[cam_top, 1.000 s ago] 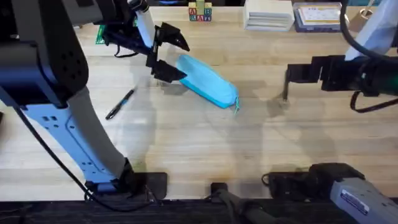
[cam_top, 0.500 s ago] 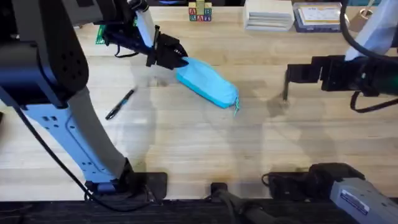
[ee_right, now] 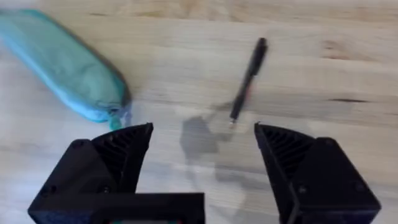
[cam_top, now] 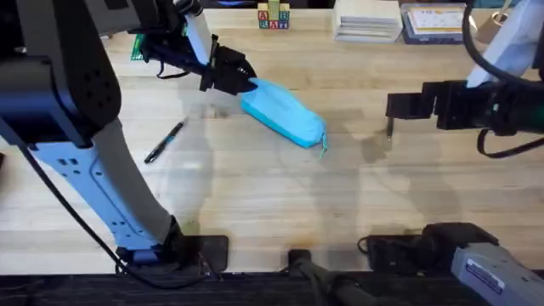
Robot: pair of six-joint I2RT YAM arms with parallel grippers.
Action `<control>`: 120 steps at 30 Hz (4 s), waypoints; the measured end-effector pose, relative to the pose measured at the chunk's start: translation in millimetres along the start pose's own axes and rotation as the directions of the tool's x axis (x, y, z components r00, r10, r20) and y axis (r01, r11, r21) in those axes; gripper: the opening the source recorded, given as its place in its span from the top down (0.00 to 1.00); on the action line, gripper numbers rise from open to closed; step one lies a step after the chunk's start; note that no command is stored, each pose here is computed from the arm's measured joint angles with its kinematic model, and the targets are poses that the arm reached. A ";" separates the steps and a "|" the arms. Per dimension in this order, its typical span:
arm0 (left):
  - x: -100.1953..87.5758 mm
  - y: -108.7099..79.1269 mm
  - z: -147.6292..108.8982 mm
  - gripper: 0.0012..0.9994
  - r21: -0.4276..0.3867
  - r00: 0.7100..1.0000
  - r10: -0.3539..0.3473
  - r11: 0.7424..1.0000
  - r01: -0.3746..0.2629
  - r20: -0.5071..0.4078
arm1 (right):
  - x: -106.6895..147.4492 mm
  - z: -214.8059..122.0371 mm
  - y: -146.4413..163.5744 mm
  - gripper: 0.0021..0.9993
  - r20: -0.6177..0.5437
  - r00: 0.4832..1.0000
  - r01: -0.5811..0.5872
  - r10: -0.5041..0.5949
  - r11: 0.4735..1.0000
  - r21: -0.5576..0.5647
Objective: Unzip the bag, pick up the pens from the table one at a time and place them inside, then zip the bag closed.
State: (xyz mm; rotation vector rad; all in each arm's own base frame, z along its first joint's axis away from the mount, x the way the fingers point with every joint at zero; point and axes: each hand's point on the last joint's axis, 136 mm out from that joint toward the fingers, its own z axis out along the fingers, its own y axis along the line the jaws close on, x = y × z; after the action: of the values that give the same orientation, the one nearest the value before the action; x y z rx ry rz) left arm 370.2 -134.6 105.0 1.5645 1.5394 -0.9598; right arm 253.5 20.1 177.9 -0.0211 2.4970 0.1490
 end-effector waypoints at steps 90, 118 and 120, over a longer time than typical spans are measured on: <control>-0.2 2.8 0.3 0.96 -0.008 1.000 0.017 1.000 -0.017 0.002 | 61.0 99.5 126.7 0.03 -0.210 0.957 0.043 -0.200 0.815 -0.578; -0.4 3.1 0.7 0.96 -0.009 1.000 0.020 1.000 -0.020 0.002 | 77.4 115.4 129.9 0.29 -0.286 0.936 -0.001 -0.204 0.812 -0.583; -0.4 3.2 0.6 0.96 -0.009 1.000 0.020 1.000 -0.020 0.002 | 77.5 115.5 129.9 0.37 -0.286 0.936 -0.001 -0.205 0.812 -0.583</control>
State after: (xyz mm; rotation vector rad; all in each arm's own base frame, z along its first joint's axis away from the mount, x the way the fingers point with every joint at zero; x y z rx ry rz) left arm 373.4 -135.5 105.1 1.5696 1.5218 -0.9419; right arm 253.6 163.7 53.0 -0.4741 2.6770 0.9284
